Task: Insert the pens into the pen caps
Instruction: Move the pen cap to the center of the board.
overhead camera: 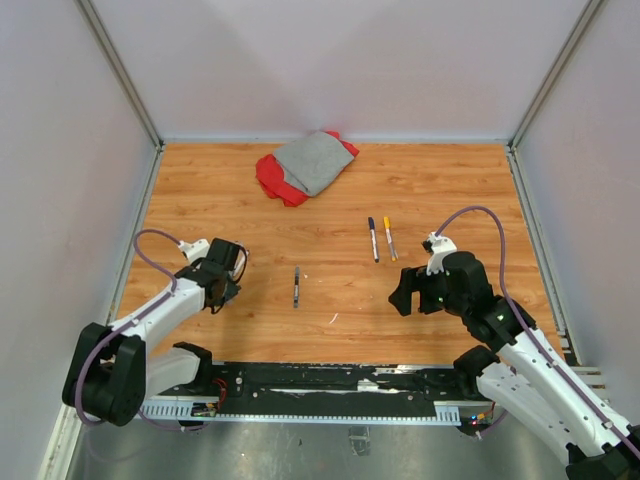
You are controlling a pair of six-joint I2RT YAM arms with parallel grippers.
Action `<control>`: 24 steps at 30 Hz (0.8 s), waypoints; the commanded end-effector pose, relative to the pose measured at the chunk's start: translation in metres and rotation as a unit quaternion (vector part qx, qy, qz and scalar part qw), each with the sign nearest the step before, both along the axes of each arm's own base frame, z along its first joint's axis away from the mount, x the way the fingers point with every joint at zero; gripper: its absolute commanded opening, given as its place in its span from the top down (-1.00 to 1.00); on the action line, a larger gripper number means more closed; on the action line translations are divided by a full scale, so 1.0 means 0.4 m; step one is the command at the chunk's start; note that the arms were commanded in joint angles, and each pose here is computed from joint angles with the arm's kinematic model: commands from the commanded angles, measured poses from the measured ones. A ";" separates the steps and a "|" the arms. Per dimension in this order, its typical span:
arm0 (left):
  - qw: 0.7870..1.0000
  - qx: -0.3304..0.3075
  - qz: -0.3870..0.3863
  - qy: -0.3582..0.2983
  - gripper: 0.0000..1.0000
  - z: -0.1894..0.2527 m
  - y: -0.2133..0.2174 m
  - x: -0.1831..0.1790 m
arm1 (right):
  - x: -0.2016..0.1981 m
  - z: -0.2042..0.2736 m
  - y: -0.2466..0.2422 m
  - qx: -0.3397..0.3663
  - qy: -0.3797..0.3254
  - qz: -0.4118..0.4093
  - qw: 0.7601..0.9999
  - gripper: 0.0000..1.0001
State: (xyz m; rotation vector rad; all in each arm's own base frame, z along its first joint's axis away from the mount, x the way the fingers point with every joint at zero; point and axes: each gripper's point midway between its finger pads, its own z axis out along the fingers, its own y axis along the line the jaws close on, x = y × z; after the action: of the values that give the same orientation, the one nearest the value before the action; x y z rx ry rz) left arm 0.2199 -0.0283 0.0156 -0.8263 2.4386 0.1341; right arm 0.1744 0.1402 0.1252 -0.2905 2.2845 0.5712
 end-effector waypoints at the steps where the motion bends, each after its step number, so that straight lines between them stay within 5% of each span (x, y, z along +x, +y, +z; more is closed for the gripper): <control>1: 0.999 -0.047 -0.014 0.007 0.67 -0.014 -0.035 -0.030 | 0.008 0.004 -0.001 0.010 -0.005 -0.006 1.000 -0.73; 15: 0.976 -0.114 -0.186 -0.031 0.73 0.034 -0.329 0.044 | 0.007 -0.006 0.000 0.011 0.001 -0.009 1.000 -0.73; 24: 0.967 -0.075 -0.243 -0.021 0.66 0.032 -0.400 0.071 | 0.009 -0.005 -0.002 0.009 0.000 -0.010 1.000 -0.73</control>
State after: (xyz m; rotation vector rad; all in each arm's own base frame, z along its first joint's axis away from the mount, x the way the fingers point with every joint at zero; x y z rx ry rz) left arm 0.2389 -0.1779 0.0226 -0.3273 2.5773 -0.2429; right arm 0.1754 0.1410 0.1242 -0.2847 2.2812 0.5754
